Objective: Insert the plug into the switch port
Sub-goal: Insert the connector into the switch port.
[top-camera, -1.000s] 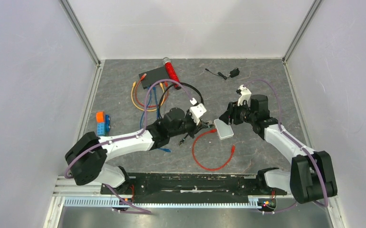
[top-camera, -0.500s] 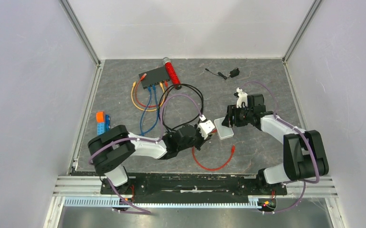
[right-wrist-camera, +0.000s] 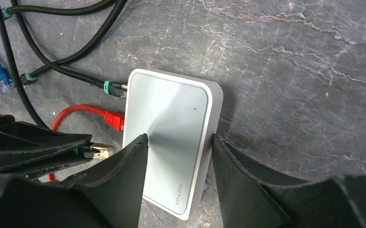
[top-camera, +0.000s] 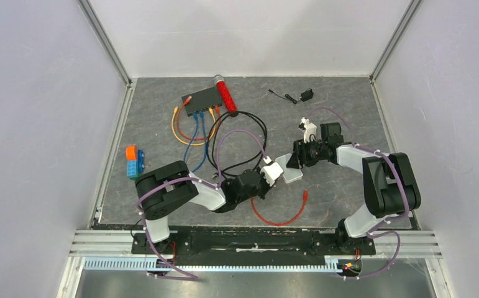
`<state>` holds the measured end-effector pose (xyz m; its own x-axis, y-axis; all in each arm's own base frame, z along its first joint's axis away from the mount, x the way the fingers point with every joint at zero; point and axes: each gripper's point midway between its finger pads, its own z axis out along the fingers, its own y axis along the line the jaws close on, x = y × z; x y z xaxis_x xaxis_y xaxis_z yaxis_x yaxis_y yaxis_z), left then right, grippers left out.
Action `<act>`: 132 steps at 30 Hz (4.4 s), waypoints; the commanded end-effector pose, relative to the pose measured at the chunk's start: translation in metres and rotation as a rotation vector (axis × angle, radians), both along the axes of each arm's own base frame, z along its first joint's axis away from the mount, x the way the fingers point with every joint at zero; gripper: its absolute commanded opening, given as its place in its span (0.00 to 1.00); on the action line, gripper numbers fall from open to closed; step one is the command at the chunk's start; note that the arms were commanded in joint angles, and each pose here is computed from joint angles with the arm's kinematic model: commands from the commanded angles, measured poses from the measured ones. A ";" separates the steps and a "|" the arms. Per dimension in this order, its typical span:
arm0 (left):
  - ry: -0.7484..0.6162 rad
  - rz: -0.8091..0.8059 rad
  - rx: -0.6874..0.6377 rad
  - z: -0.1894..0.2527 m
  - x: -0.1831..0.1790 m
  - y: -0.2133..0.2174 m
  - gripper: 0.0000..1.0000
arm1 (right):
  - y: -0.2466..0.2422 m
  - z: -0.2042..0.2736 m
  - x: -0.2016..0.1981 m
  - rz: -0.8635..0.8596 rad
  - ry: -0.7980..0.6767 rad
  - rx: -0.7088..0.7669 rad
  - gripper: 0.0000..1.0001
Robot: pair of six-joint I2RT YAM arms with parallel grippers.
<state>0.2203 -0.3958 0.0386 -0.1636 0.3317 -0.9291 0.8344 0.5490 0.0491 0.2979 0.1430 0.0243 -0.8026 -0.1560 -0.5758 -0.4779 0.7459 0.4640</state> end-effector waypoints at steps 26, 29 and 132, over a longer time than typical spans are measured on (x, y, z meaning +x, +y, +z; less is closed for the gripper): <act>-0.168 0.015 -0.057 0.007 0.000 -0.012 0.02 | 0.012 -0.018 -0.029 0.102 0.089 0.080 0.50; -0.166 0.003 -0.080 0.013 -0.005 -0.014 0.02 | 0.013 -0.020 -0.031 0.104 0.106 0.094 0.50; 0.070 0.074 -0.152 -0.019 0.001 -0.038 0.13 | 0.041 -0.003 -0.056 -0.478 0.252 0.546 0.43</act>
<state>0.2136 -0.4189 0.0193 -0.2232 0.1253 -0.9667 0.7393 0.6681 -0.0841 0.2913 0.1405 0.0244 -0.5907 0.6215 -0.5145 -0.0370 0.6162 0.7867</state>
